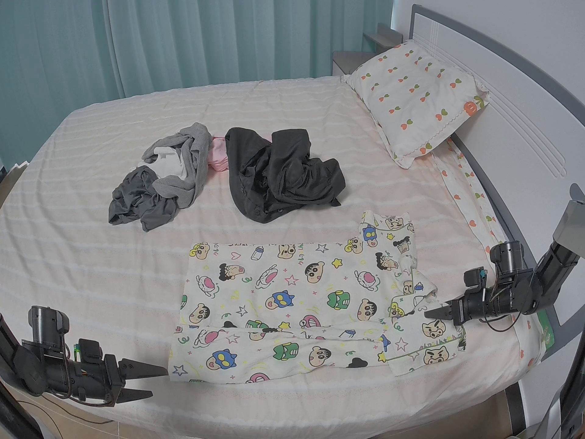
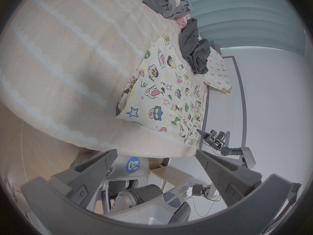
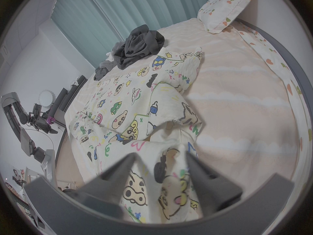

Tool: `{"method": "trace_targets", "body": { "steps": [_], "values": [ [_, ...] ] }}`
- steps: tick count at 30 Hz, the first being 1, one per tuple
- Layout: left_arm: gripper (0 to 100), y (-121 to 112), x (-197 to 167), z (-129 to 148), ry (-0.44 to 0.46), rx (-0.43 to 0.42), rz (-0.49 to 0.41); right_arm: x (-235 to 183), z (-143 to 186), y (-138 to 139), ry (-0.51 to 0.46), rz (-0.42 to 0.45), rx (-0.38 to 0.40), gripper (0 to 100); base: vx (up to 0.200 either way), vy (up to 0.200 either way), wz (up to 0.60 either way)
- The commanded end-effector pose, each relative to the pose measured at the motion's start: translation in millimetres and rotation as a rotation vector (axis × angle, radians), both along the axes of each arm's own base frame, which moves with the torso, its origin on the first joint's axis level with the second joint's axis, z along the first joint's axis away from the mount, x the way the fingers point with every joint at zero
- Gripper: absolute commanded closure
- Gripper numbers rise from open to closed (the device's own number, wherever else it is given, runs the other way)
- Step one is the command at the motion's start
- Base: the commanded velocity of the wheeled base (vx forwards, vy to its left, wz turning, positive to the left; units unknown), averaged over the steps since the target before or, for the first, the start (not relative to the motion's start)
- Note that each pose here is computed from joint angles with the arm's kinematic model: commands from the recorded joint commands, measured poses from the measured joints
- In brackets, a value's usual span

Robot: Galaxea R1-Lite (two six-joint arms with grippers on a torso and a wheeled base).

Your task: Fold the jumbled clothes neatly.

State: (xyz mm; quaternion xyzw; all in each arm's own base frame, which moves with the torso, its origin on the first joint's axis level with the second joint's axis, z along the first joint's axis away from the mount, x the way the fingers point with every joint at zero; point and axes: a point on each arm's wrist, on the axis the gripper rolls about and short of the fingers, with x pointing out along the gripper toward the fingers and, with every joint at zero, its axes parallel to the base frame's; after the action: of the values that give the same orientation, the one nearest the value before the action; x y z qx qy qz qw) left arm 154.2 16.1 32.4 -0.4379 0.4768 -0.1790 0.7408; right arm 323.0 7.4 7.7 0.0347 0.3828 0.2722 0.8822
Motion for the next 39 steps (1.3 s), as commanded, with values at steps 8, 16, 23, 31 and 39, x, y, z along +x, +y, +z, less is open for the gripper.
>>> {"method": "trace_targets", "body": {
  "steps": [8, 16, 23, 31, 39],
  "values": [
    [0, 0.1, 0.2, -0.5, 0.003, -0.001, 0.001, -5.0, 0.0, -1.8, 0.005, 0.003, 0.014, 100, 0.000, 0.000, 0.00],
    [0, 0.1, 0.2, -0.5, 0.003, -0.001, 0.001, -5.4, 16.8, -11.2, -0.043, 0.006, 0.072, 100, 0.000, 0.000, 0.00],
    [0, 0.1, 0.2, -0.5, 0.003, -0.001, 0.001, 0.7, 23.7, -17.3, -0.042, -0.046, 0.117, 100, 0.000, 0.000, 0.00],
    [0, 0.0, -0.1, -0.9, 0.006, -0.002, 0.001, 5.1, 24.9, -16.5, -0.007, -0.070, 0.191, 100, 0.000, 0.000, 0.00],
    [0, 0.1, 0.3, -0.8, 0.004, 0.001, 0.001, 2.9, 18.9, -15.4, 0.019, -0.072, 0.191, 0, 0.000, 0.000, 0.00]
  ]
}}
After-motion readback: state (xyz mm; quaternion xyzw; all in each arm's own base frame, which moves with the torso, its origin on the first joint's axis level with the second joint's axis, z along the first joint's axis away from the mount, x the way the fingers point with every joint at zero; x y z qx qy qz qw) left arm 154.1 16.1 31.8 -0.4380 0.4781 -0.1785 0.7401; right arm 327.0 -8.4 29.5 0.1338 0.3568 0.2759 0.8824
